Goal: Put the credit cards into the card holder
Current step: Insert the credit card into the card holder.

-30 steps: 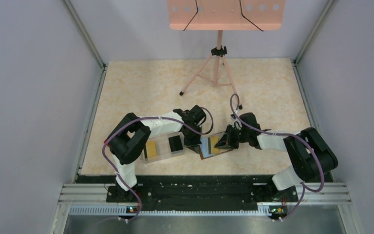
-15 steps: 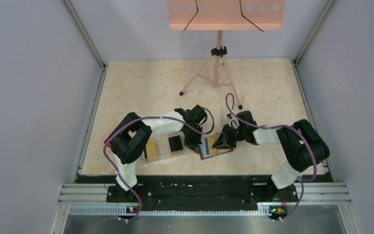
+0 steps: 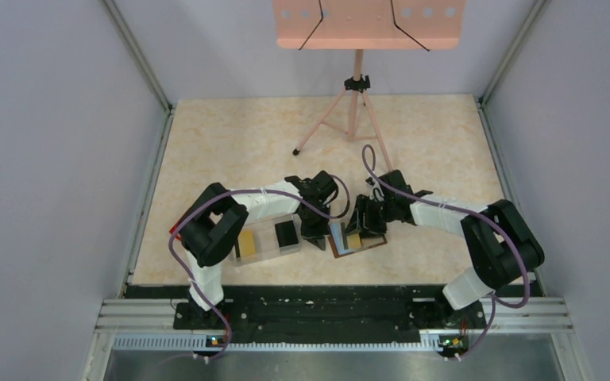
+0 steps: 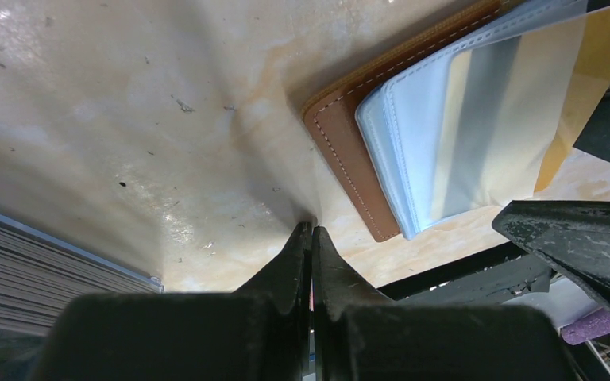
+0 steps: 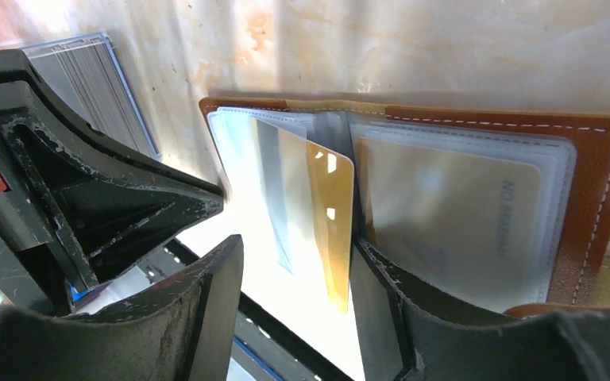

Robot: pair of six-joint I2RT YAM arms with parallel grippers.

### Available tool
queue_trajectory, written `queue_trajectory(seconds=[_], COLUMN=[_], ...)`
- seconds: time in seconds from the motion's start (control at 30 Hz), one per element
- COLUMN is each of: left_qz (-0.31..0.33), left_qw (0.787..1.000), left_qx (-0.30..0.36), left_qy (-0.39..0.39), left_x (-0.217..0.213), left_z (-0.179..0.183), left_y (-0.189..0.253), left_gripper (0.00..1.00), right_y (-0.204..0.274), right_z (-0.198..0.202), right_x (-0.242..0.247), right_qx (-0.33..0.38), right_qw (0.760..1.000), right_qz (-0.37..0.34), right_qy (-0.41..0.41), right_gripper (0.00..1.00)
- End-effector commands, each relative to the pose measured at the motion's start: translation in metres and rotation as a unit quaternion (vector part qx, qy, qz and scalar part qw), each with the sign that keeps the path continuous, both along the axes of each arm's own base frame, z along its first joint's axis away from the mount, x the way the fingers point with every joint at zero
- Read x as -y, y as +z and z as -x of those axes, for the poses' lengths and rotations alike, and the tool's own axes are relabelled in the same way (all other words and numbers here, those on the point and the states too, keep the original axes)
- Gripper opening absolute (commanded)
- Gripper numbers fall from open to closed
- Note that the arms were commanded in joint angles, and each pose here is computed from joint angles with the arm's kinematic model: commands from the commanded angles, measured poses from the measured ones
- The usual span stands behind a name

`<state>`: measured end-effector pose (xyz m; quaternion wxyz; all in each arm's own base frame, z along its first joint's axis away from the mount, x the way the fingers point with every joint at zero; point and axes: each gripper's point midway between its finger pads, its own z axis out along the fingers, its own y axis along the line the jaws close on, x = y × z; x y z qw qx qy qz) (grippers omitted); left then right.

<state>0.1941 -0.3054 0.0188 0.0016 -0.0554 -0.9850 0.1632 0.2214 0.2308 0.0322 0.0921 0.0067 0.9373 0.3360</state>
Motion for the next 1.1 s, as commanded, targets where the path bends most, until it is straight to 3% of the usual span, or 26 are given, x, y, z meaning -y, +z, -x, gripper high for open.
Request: queue_trajectory(seconds=[0.0, 0.37, 0.4, 0.47, 0.57, 0.63, 0.8, 0.93, 1.07], left_qz=[-0.004, 0.001, 0.002, 0.003, 0.006, 0.01, 0.021, 0.056, 0.097], left_qw=[1.0, 1.0, 1.0, 1.0, 0.999, 0.999, 0.997, 0.994, 0.991], left_qx=[0.016, 0.017, 0.018, 0.021, 0.028, 0.037, 0.071, 0.095, 0.092], left_qy=[-0.008, -0.016, -0.017, -0.019, -0.022, -0.025, -0.016, 0.0, 0.018], left_x=[0.006, 0.012, 0.013, 0.014, 0.016, 0.017, 0.013, 0.014, 0.013], left_z=[-0.008, -0.01, -0.011, -0.013, -0.015, -0.017, -0.022, -0.024, -0.022], left_y=[-0.001, 0.0, 0.001, 0.002, 0.006, 0.011, 0.032, 0.055, 0.064], left_gripper=[0.0, 0.0, 0.0, 0.0, 0.0, 0.0, 0.02, 0.19, 0.4], right_y=[-0.002, 0.0, 0.0, 0.002, 0.003, 0.001, 0.005, 0.021, 0.035], right_z=[-0.007, 0.005, 0.007, 0.008, 0.009, 0.009, 0.007, 0.007, 0.005], right_x=[-0.003, -0.046, -0.047, -0.05, -0.053, -0.051, -0.04, -0.038, -0.035], right_qx=[0.021, 0.024, 0.023, 0.023, 0.02, 0.018, 0.025, 0.042, 0.056], right_qw=[0.999, 0.995, 0.995, 0.995, 0.995, 0.995, 0.997, 0.997, 0.997], right_qz=[0.022, -0.005, -0.007, -0.019, -0.029, -0.025, 0.008, 0.0, -0.006], right_qy=[0.015, 0.097, 0.098, 0.098, 0.098, 0.094, 0.075, 0.061, 0.052], right_gripper=[0.53, 0.48, 0.44, 0.23, 0.17, 0.2, 0.48, 0.62, 0.66])
